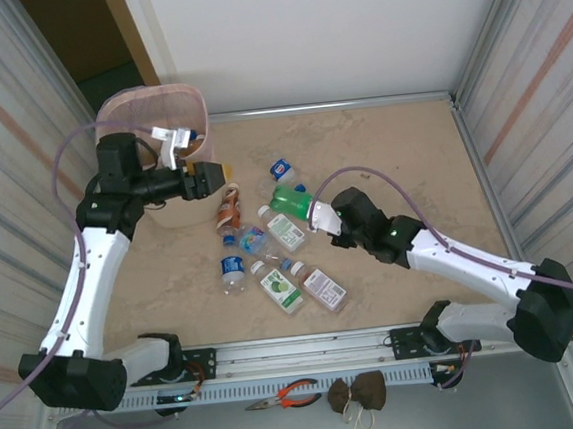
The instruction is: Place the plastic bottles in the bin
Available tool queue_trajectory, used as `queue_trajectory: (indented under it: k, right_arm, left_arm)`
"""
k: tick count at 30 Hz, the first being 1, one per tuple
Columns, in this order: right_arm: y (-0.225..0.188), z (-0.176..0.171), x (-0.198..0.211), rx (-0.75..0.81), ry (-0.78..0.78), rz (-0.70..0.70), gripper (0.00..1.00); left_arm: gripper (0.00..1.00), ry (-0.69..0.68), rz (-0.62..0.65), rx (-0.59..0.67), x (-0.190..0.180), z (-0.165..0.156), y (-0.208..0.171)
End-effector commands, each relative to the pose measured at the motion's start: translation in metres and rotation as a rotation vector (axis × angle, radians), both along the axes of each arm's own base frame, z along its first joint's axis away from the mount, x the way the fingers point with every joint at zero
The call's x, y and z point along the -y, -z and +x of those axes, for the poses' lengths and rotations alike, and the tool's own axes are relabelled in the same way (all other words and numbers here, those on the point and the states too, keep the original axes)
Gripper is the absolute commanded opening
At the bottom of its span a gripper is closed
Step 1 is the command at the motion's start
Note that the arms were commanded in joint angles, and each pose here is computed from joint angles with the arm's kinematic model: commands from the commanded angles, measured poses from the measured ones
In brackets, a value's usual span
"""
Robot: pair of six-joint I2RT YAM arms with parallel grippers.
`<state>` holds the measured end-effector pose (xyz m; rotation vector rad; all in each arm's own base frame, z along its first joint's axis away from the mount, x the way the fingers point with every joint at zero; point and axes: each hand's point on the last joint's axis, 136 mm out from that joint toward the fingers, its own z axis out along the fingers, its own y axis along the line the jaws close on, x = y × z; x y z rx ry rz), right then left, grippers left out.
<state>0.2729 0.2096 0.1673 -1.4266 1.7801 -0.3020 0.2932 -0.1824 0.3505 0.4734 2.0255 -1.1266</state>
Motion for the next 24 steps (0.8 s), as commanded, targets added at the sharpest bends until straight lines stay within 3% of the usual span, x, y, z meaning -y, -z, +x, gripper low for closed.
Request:
queue_trajectory:
  k: [1,10,24]
  right_arm:
    - [-0.032,-0.004,-0.004,0.165,-0.184,-0.206,0.13]
    - [-0.074,-0.030,-0.022,0.419,-0.519,-0.411,0.17]
    - [-0.154,-0.041,-0.026,0.829,-0.669,-0.578,0.12]
  left_arm:
    - [0.78,0.114,0.032,0.044,0.018,-0.014,-0.008]
    - [0.78,0.326,0.134,0.030,0.063,-0.043,0.003]
    - [0.79,0.557,0.220,-0.023,0.106,-0.091,0.024]
